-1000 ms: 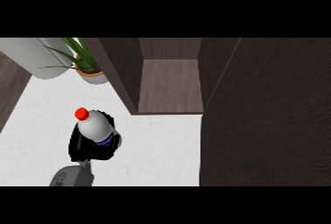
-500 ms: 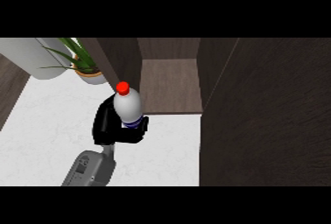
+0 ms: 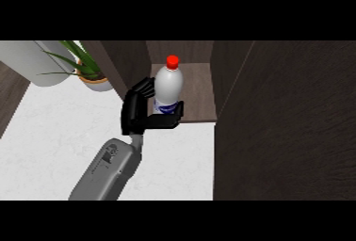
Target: Pick up the bottled water, place it into the cabinet and close the cabinet
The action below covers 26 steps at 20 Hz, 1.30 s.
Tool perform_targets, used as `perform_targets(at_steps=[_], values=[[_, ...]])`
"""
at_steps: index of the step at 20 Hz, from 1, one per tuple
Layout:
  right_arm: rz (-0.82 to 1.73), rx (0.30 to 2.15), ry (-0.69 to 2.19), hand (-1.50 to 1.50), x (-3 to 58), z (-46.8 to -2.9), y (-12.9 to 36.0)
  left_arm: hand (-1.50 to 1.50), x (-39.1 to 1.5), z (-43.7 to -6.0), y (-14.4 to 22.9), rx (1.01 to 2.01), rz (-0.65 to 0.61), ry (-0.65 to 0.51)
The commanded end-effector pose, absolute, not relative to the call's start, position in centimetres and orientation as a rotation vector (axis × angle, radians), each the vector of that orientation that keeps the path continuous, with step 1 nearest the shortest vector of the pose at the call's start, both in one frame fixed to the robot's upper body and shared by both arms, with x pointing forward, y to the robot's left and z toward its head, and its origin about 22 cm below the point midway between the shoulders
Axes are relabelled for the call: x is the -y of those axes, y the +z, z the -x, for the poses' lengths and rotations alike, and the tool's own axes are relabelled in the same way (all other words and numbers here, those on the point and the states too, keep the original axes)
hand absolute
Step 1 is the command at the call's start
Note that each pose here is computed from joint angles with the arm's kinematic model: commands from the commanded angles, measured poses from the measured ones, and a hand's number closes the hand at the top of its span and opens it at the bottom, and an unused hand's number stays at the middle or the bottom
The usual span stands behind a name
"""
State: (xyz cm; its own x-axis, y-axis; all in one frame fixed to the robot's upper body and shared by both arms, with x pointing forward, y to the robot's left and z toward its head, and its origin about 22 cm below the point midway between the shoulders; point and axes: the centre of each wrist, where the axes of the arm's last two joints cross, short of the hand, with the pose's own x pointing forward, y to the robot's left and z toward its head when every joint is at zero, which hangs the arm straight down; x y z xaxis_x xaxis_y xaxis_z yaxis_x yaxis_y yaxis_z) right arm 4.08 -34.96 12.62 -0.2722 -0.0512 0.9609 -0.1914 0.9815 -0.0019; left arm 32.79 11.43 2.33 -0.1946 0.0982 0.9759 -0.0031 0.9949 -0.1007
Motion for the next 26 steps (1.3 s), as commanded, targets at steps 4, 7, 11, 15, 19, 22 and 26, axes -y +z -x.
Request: perform_targets(at_steps=[4, 7, 11, 15, 19, 22, 26], values=[[-0.285, 1.922, 0.122, -1.50, 32.7, -3.7, 15.1, 1.50, -9.7, -35.9, 2.5, 1.710, -0.068, 0.067], [-0.286, 1.899, 0.121, -1.50, 32.9, -3.8, 15.4, 1.50, -9.4, -36.5, 2.6, 1.702, -0.071, 0.027], [-0.319, 1.912, 0.102, -1.50, 32.3, -3.8, 15.1, 1.50, -10.0, -37.4, 0.9, 1.665, -0.093, 0.078], [-0.315, 1.883, 0.101, -1.50, 34.2, -3.0, 14.8, 1.50, -9.2, -39.4, 2.6, 1.661, -0.110, 0.066], [-0.323, 1.902, 0.130, -1.50, 33.3, -3.6, 14.0, 1.50, -9.1, -40.5, 2.9, 1.713, -0.153, 0.071], [-0.292, 1.901, 0.119, -1.50, 33.3, -3.6, 14.7, 1.50, -10.0, -40.9, 2.0, 1.704, -0.176, 0.083], [-0.311, 1.897, 0.130, -1.50, 33.4, -3.7, 14.9, 1.50, -9.2, -42.2, 3.4, 1.715, -0.277, 0.020]])
